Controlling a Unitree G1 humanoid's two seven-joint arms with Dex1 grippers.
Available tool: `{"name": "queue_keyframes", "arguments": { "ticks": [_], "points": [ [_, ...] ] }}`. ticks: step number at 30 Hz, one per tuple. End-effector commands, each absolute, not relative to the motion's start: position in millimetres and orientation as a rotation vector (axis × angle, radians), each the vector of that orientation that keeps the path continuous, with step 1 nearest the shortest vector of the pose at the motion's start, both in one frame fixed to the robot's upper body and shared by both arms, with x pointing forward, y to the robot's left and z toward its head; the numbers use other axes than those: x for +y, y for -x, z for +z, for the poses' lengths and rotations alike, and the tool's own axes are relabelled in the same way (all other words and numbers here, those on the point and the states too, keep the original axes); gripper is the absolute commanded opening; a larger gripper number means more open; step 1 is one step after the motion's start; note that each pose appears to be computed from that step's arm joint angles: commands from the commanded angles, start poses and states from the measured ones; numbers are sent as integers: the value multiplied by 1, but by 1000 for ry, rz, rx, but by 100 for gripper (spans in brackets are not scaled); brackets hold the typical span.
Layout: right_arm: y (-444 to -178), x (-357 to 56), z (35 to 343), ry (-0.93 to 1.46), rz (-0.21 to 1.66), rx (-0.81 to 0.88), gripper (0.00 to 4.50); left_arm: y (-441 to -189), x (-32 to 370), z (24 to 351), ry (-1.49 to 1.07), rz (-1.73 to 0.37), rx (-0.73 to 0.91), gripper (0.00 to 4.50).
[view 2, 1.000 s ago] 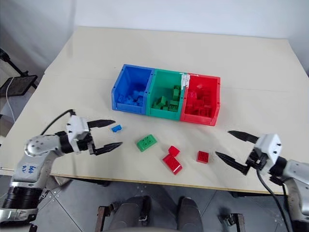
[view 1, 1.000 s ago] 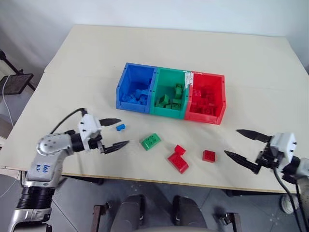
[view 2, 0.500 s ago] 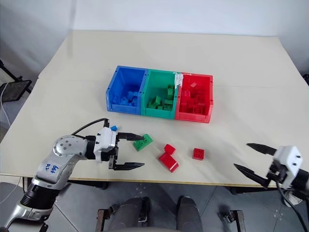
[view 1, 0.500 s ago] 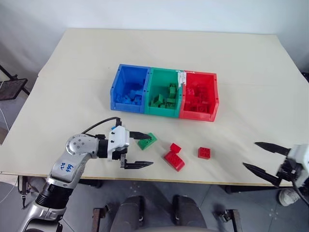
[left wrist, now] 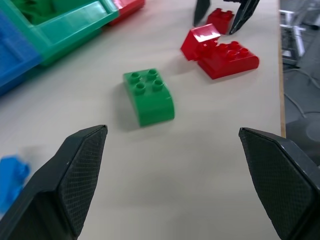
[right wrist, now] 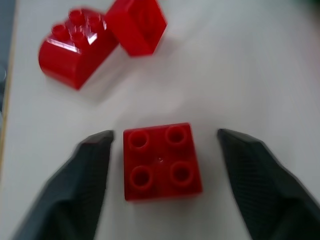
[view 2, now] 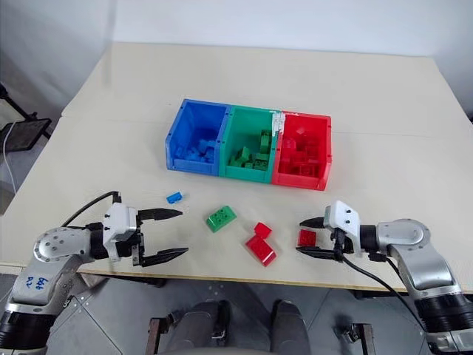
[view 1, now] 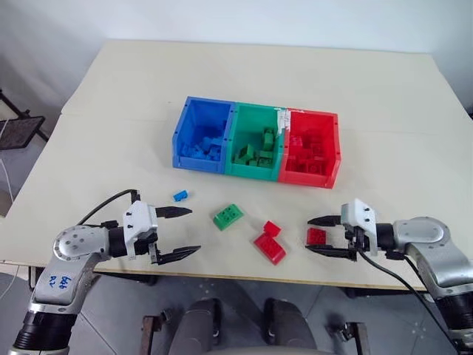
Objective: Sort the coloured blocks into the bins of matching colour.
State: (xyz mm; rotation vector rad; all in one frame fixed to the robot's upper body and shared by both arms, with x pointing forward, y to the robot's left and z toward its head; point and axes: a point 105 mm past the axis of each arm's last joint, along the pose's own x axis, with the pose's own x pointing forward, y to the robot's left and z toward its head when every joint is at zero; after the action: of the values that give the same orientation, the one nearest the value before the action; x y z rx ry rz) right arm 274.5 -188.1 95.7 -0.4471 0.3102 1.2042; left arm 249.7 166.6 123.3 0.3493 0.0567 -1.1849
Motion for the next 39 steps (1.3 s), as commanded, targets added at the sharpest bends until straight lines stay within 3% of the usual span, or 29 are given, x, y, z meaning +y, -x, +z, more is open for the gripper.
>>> {"name": "queue_keyframes", "arguments": {
  "ticks": [1, 2, 6, 13, 20, 22, 29, 39],
  "points": [
    [-275, -184, 97, 458, 1241, 289, 185, -245, 162, 137, -371, -1195, -14, 450],
    [-276, -182, 101, 447, 1244, 269, 154, -245, 161, 138, -370, -1196, -21, 450],
    [-287, -177, 125, 377, 1201, 160, 150, -247, 159, 145, -342, -1174, -51, 450],
    [-365, -166, 208, 253, 877, -93, 150, -267, 158, 172, -185, -1025, -150, 450],
    [-413, -165, 225, 297, 725, -113, 150, -266, 155, 174, -205, -1018, -129, 450],
    [-416, -164, 226, 297, 728, -115, 221, -266, 158, 175, -218, -1006, -123, 450],
    [-388, -170, 226, 310, 839, -173, 446, -263, 164, 167, -250, -1012, -86, 450],
    [-274, -234, 172, 358, 889, -116, 446, -266, 142, 147, -342, -1227, -42, 450]
  ]
}}
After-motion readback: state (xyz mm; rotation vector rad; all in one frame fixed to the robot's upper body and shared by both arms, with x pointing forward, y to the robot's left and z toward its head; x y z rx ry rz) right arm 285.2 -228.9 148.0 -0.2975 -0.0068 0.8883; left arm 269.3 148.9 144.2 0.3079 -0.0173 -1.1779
